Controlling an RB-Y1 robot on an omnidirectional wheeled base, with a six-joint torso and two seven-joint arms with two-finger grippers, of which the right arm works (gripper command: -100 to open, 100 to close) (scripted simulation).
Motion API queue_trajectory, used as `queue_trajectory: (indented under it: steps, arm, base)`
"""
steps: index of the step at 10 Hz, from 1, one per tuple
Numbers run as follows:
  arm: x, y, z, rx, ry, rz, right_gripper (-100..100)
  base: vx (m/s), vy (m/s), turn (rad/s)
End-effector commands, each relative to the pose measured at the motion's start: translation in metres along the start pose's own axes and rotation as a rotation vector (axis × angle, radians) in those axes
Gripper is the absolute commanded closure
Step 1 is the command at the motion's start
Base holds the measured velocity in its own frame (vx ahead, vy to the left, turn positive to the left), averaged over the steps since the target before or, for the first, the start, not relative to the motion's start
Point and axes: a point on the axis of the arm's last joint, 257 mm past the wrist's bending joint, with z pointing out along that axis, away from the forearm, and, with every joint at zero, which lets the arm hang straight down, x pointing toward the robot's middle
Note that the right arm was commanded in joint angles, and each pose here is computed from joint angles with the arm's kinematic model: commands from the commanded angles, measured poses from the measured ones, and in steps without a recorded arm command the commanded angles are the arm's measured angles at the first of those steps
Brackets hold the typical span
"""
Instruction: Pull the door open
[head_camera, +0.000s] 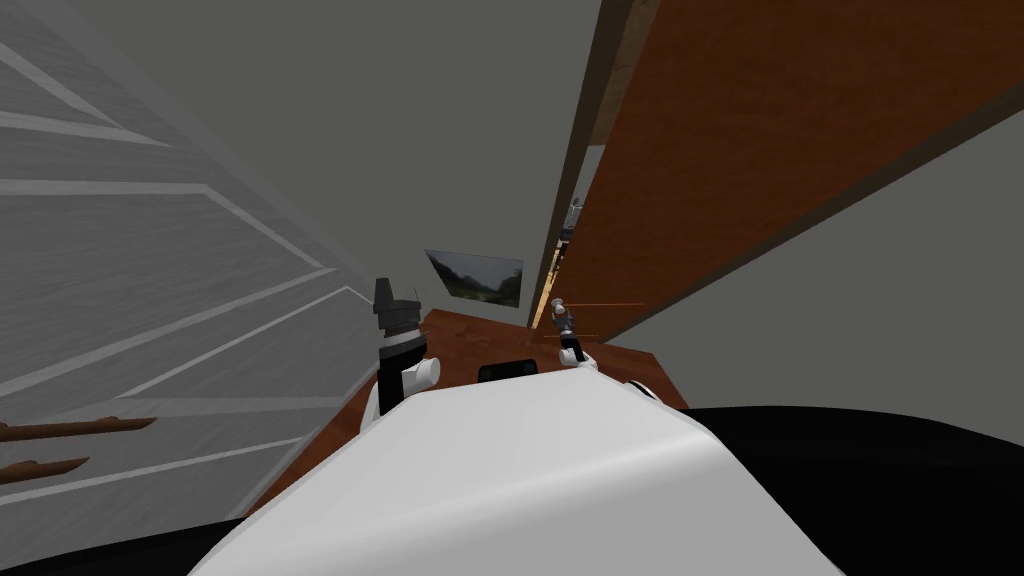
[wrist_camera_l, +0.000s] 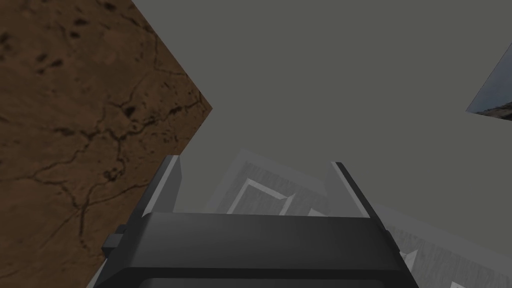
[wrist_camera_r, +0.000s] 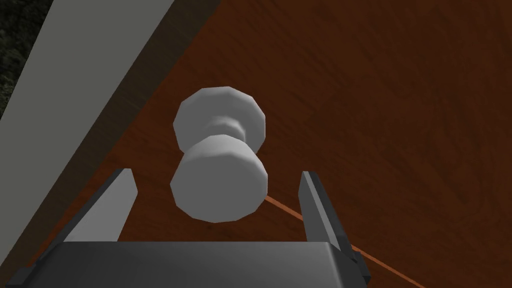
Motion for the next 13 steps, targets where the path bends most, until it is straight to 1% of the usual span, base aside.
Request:
queue_trajectory:
  steps: [1,2,3,4,5,6,7,8,9,10,12,13]
  arm:
    - [0.002,-0.002,0.0004,0.0,-0.001,0.064,-100]
    - [0.003,-0.004,0.0006,0.001,-0.002,0.102,-100]
    - [0.003,-0.004,0.0006,0.001,-0.002,0.119,-100]
    - [0.004,-0.007,0.0007,0.002,-0.003,0.167,-100]
    - [0.004,-0.007,0.0007,0.002,-0.003,0.172,-100]
    - [0.006,-0.009,0.0009,0.003,-0.004,0.225,-100]
    - [0.007,-0.011,0.0009,0.004,-0.005,0.263,-100]
    - [0.007,-0.011,0.0009,0.004,-0.005,0.279,-100]
    - [0.008,-0.013,0.001,0.005,-0.007,0.326,-100]
    - [0.008,-0.013,0.001,0.005,-0.007,0.331,-100]
    - [0.011,-0.017,0.001,0.007,-0.01,0.42,-100]
    - [0.011,-0.017,0.001,0.007,-0.01,0.433,-100]
  base:
    - [-0.05,-0.019,0.02]
    - [-0.076,-0.039,0.041]
    - [-0.058,-0.025,0.015]
    - [-0.062,-0.013,0.022]
    - [-0.045,-0.006,0.012]
    - [-0.045,-0.003,0.021]
    - [-0.08,-0.03,0.037]
    - [-0.063,-0.028,0.015]
    - [-0.056,-0.018,0.022]
    - [-0.038,-0.012,0.009]
    - [-0.049,-0.013,0.023]
    - [-0.052,-0.022,0.014]
